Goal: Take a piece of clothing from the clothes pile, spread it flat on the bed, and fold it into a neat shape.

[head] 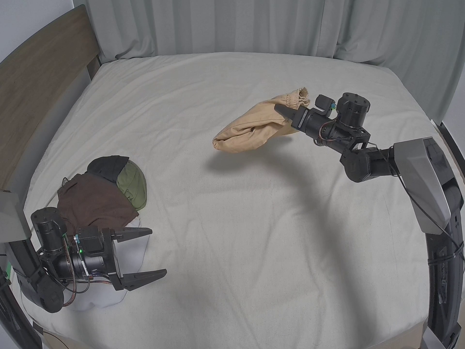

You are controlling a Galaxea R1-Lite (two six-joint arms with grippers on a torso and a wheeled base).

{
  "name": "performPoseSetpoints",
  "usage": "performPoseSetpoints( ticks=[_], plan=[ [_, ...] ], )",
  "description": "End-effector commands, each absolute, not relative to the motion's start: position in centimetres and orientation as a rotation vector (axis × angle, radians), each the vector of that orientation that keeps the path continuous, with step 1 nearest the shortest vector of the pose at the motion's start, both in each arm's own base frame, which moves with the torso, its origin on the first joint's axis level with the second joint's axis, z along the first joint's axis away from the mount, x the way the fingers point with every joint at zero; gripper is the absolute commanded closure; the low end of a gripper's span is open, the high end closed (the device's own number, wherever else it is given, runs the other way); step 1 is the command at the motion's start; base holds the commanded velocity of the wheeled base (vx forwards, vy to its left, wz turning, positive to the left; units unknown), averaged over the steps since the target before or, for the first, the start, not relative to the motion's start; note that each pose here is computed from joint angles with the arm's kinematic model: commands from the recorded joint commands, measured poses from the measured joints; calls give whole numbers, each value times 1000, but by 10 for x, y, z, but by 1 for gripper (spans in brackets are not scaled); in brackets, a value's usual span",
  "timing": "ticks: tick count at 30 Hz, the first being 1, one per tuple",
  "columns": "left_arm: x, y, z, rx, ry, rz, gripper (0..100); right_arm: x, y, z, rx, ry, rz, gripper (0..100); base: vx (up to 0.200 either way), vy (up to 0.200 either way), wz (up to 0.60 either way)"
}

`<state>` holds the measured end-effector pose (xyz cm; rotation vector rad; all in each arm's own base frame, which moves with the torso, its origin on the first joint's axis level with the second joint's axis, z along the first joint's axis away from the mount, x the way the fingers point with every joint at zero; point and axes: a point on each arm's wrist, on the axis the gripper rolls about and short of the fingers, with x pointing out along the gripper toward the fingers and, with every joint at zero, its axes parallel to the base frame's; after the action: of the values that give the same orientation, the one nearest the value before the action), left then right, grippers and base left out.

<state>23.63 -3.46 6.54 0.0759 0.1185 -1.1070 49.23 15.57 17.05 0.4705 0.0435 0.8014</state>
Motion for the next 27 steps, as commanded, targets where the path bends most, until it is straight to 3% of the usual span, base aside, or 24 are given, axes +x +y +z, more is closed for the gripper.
performPoseSetpoints(
  ticks=[1, 8, 27],
  plan=[
    [236, -35, 65, 75, 120, -1106, 0, 497, 158, 154, 477, 72, 797, 100, 0, 0, 0],
    [235, -34, 65, 76, 120, -1106, 0, 511, 157, 95, 489, 143, 769, 100, 0, 0, 0],
    [235, -34, 68, 82, 109, -1105, 0, 448, 142, 21, 489, 367, 701, 100, 0, 0, 0]
  ],
)
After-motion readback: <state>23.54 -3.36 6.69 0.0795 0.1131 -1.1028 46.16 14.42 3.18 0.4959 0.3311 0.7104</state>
